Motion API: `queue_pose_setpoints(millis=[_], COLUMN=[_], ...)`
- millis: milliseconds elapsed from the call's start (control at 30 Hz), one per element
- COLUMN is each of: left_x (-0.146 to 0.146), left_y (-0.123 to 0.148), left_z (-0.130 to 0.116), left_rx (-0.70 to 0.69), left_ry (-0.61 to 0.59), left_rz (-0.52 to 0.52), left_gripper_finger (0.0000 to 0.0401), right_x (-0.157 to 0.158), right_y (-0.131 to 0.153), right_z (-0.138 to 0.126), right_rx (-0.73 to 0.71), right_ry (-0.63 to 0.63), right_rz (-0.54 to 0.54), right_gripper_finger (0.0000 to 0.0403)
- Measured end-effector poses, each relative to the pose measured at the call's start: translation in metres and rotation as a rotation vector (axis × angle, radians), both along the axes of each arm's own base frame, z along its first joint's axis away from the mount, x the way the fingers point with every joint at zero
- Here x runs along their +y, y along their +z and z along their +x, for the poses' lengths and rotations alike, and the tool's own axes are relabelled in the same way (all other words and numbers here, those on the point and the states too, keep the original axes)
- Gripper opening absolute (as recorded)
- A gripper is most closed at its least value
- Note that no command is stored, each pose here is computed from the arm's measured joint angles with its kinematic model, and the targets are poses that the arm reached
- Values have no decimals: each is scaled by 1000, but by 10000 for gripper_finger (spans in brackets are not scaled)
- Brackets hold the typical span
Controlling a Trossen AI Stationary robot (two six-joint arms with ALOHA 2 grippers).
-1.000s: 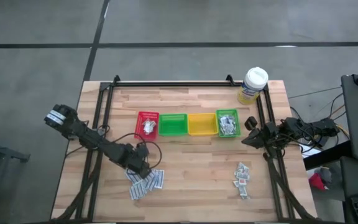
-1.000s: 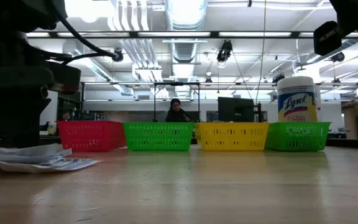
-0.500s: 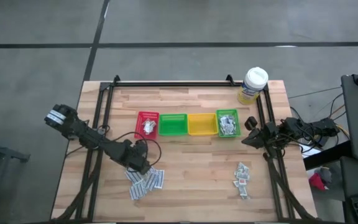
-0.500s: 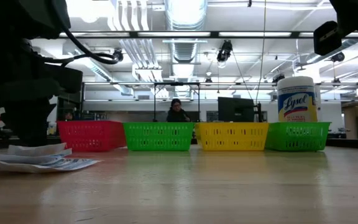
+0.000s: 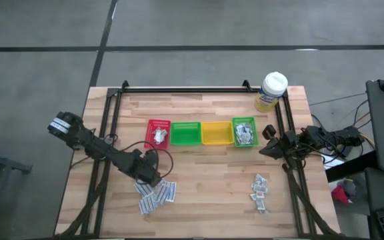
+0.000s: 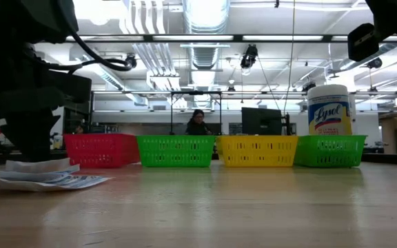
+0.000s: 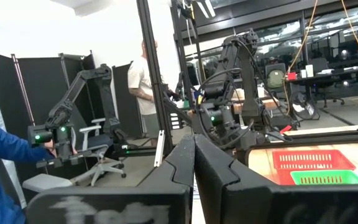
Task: Pick & Place First Aid Supplies
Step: Put the blue bandage into the left green bin
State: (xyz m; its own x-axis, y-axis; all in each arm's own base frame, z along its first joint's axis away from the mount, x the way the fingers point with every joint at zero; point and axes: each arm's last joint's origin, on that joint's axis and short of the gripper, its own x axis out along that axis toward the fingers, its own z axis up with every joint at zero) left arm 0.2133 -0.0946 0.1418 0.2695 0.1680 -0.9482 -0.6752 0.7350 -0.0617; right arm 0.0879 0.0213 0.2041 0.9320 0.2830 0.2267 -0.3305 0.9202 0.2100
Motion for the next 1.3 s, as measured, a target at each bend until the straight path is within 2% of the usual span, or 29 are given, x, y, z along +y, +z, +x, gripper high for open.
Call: queue_pose_setpoints(millis=[367, 1300], left_x=[0, 2], left_y=[0, 17], left_z=[0, -4], left_rx=[-4, -70], left_ry=[9, -17], left_rz=[6, -15], left_gripper_finger=[4, 0], right_x=[0, 0], right_y=[0, 0], right_z=[0, 0], right_rx=[0, 1], right_ry=[0, 0], right_rz=[0, -1], right_gripper_finger=[8, 8])
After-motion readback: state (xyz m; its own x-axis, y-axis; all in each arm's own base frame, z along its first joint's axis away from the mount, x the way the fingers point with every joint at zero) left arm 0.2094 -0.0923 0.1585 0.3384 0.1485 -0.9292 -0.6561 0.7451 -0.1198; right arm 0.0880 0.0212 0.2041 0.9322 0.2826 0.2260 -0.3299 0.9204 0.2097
